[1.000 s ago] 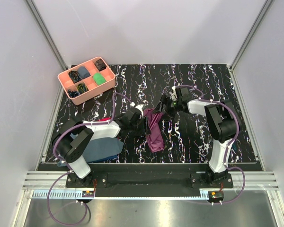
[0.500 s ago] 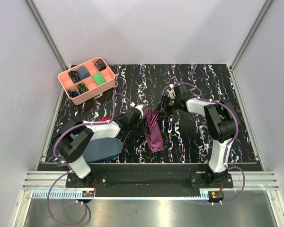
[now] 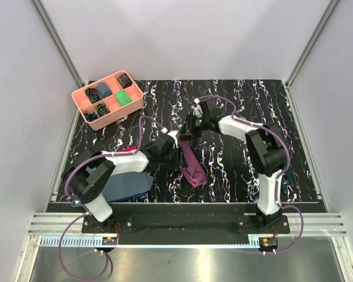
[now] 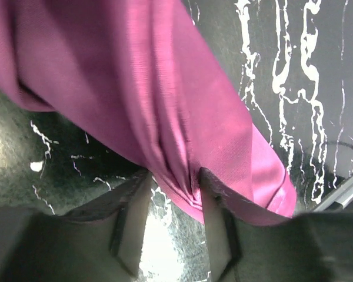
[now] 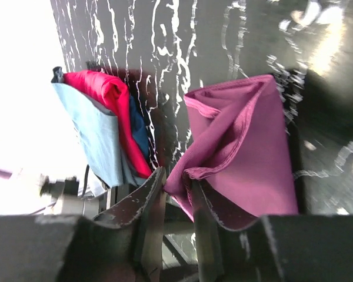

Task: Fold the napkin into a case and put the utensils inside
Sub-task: Stuff the top corner of the smaller-rectangle-folded napkin at the center of the board.

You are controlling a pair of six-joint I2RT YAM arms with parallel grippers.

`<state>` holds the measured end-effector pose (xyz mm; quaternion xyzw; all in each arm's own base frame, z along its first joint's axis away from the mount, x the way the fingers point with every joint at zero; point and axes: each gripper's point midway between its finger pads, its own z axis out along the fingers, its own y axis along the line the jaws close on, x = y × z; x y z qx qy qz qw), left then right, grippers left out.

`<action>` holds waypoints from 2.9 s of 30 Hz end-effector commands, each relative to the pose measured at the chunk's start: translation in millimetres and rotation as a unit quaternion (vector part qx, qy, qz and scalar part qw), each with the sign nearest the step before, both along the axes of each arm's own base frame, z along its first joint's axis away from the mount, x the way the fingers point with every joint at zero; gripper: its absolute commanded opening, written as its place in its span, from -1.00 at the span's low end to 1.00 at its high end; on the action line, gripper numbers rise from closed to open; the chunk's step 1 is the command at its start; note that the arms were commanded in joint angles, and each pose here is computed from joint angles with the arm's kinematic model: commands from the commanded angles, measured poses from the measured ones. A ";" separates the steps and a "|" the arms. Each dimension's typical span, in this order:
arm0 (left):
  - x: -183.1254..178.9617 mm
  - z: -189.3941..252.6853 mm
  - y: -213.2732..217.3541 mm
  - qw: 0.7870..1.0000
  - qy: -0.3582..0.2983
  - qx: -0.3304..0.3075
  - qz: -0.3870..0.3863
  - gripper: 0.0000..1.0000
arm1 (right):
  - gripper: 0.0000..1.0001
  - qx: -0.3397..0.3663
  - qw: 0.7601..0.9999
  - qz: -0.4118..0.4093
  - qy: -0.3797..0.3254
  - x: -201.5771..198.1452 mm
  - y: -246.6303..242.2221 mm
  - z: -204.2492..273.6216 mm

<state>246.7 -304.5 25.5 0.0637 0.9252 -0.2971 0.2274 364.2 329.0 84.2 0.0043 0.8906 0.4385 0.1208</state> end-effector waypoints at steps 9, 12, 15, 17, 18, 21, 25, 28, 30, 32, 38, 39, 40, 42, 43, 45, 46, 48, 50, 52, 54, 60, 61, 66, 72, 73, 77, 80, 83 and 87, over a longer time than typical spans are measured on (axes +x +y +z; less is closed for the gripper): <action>13.7 85.3 51.9 0.993 -0.056 -0.090 0.051 0.22 | -0.03 0.030 0.997 0.059 0.030 -15.3 22.7 8.1; 28.1 112.8 67.5 0.986 -0.074 -0.126 0.082 0.32 | 0.12 0.032 0.997 0.073 0.024 -18.1 22.7 10.9; 46.5 125.0 66.8 0.984 -0.076 -0.136 0.081 0.49 | 0.25 0.031 0.997 0.070 0.007 -16.6 18.3 23.4; 51.3 110.6 62.6 0.990 -0.041 -0.119 0.069 0.52 | 0.29 0.032 0.997 0.067 -0.002 -16.8 13.4 32.6; 59.7 119.5 56.9 0.989 -0.049 -0.123 0.062 0.53 | 0.31 0.031 0.997 0.069 -0.006 -18.2 11.6 35.1; 76.9 111.9 50.2 0.991 -0.043 -0.110 0.056 0.69 | 0.35 0.018 0.998 0.062 -0.019 -21.7 1.4 45.3; 91.1 100.1 43.2 0.995 -0.029 -0.088 0.047 0.77 | 0.41 0.004 0.999 0.045 -0.029 -30.8 -19.3 48.8; 99.6 93.7 42.4 0.996 -0.023 -0.071 0.055 0.76 | 0.40 -0.005 0.998 0.049 -0.028 -36.8 -29.6 40.0; 100.2 95.1 34.7 0.996 -0.023 -0.072 0.048 0.74 | 0.40 -0.018 0.998 0.045 -0.031 -40.9 -36.0 34.0; 101.0 93.5 28.1 0.997 -0.031 -0.047 0.046 0.74 | 0.26 -0.032 0.998 0.041 -0.030 -51.1 -44.6 25.6; 115.6 75.1 35.1 0.987 -0.060 0.111 0.096 0.79 | -0.06 -0.025 0.999 0.042 -0.004 -79.9 -53.8 7.2; 117.3 73.8 35.0 0.985 -0.067 0.128 0.097 0.80 | -0.08 -0.024 0.999 0.038 0.005 -85.7 -55.9 1.8; 120.0 65.3 37.1 0.981 -0.067 0.152 0.102 0.81 | -0.10 -0.020 0.999 0.037 -0.001 -87.6 -55.8 6.4; 120.7 66.6 35.6 0.977 -0.068 0.175 0.101 0.81 | -0.12 -0.016 0.999 0.038 -0.001 -94.6 -55.1 6.0; 123.7 61.2 37.5 0.974 -0.068 0.187 0.106 0.81 | -0.14 -0.014 0.999 0.037 -0.008 -96.0 -54.5 10.8; 126.8 60.0 35.6 0.973 -0.069 0.191 0.109 0.77 | -0.18 -0.009 0.999 0.045 -0.010 -102.9 -49.7 12.6; 128.2 53.1 36.3 0.972 -0.066 0.200 0.108 0.74 | -0.25 -0.008 0.999 0.047 -0.012 -104.7 -48.1 14.4; 129.9 53.0 34.1 0.971 -0.065 0.206 0.106 0.70 | -0.32 -0.005 0.999 0.054 -0.008 -110.6 -43.5 13.6; 133.3 49.5 36.3 0.969 -0.066 0.215 0.107 0.66 | -0.40 -0.002 0.998 0.060 -0.001 -116.0 -39.3 11.6; 135.8 45.3 36.7 0.967 -0.066 0.221 0.106 0.59 | -0.46 0.000 0.998 0.069 0.004 -123.1 -34.3 8.0; 138.7 44.6 36.8 0.969 -0.060 0.214 0.104 0.44 | -0.48 0.001 0.998 0.066 0.012 -128.2 -33.8 1.9; 142.3 44.3 44.4 0.978 -0.053 0.171 0.110 -0.07 | -0.53 -0.018 0.998 0.052 0.030 -139.3 -44.1 -21.1; 140.6 43.2 44.0 0.982 -0.050 0.150 0.107 -0.13 | -0.53 -0.021 0.998 0.048 0.031 -139.7 -46.0 -25.0; 137.1 33.8 52.9 0.988 -0.044 0.100 0.113 -0.34 | -0.54 -0.018 0.998 0.023 0.055 -154.4 -53.7 -44.0; 137.5 36.8 50.5 0.993 -0.036 -0.007 0.111 -0.55 | -0.50 -0.013 0.997 -0.002 0.071 -164.5 -60.1 -52.7; 137.8 39.2 49.5 0.993 -0.039 -0.016 0.108 -0.53 | -0.47 -0.021 0.998 0.004 0.067 -165.6 -61.5 -51.2; 137.2 42.4 45.7 0.994 -0.029 -0.044 0.092 -0.52 | -0.21 -0.064 0.998 0.001 0.000 -153.9 -75.0 -21.5; 138.7 41.9 41.1 0.995 -0.028 -0.049 0.078 -0.59 | 0.37 -0.099 0.993 -0.019 -0.056 -136.6 -86.2 -0.4; 143.8 48.4 30.6 0.994 -0.044 -0.076 0.062 -0.65 | 0.99 -0.095 0.993 -0.012 -0.074 -123.2 -81.1 13.2; 147.6 46.6 27.4 0.995 -0.044 -0.077 0.054 -0.69 | 1.00 -0.062 0.996 0.046 -0.040 -117.9 -57.3 17.3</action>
